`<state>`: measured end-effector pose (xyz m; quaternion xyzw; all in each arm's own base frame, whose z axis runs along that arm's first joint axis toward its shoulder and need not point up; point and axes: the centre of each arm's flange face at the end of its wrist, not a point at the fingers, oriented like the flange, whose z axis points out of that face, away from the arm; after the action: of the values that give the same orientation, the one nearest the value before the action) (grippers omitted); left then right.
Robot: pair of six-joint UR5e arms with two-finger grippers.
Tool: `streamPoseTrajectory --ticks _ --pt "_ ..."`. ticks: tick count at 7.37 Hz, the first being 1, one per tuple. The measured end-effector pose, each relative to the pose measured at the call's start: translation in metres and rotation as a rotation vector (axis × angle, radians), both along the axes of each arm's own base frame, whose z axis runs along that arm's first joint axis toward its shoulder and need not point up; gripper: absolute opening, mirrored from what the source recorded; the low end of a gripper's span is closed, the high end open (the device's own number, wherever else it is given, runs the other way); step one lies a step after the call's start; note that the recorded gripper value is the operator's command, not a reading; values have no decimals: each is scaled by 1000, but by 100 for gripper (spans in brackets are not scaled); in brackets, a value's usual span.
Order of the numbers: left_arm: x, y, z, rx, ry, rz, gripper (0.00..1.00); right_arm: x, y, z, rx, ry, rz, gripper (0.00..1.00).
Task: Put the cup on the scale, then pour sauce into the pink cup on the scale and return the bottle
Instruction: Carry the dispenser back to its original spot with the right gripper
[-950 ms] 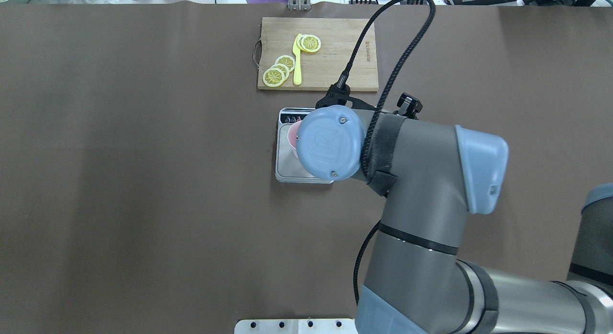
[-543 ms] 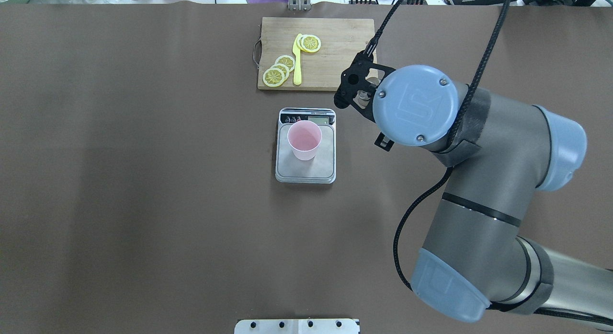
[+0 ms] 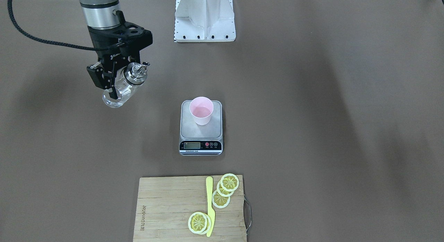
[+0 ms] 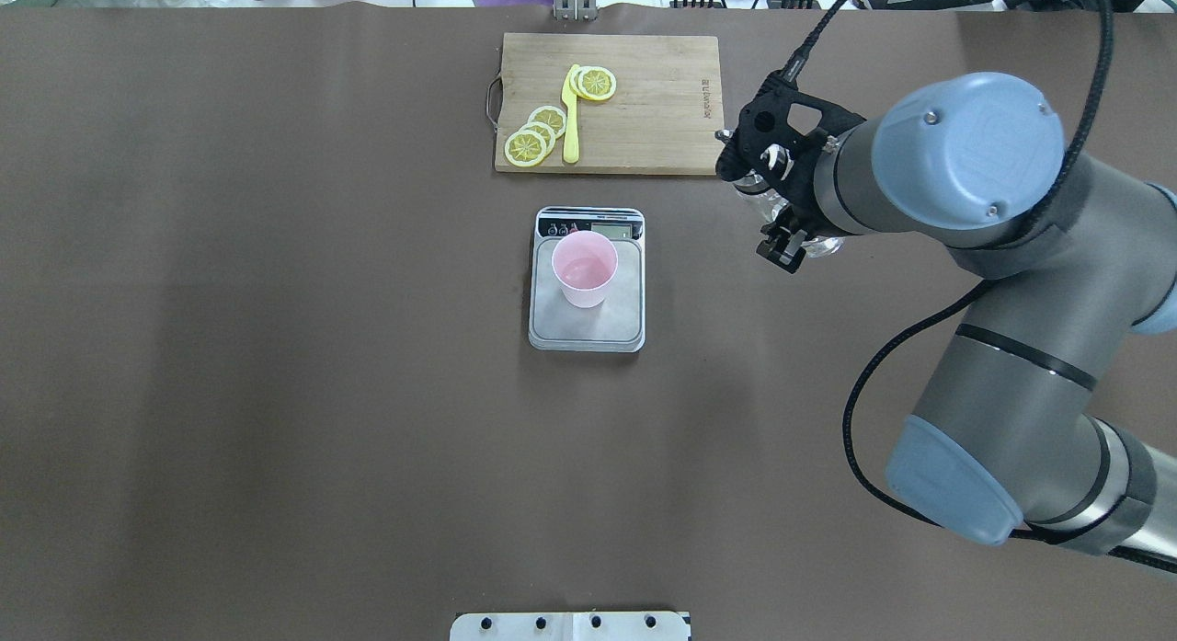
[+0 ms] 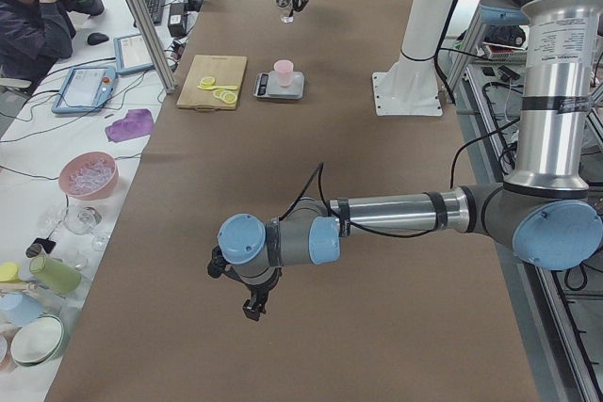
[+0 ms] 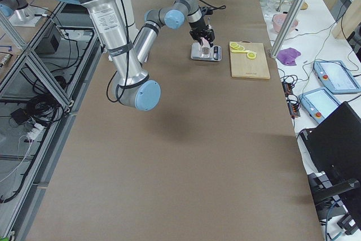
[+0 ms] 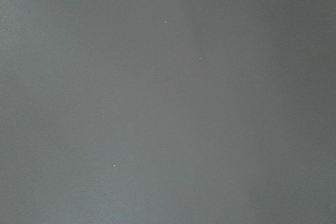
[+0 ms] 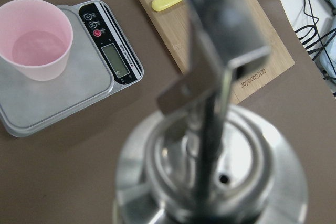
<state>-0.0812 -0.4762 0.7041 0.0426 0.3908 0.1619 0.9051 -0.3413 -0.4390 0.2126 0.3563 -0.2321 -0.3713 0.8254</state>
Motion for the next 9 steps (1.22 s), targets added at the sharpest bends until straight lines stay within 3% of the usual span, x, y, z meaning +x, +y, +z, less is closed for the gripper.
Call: streamPoseTrajectory --ticks 4,9 --pt "0 0 -1 4 0 1 98 31 -10 53 -4 -178 -82 0" --pt "-1 1 -5 16 0 1 98 41 -54 167 34 -355 -152 0"
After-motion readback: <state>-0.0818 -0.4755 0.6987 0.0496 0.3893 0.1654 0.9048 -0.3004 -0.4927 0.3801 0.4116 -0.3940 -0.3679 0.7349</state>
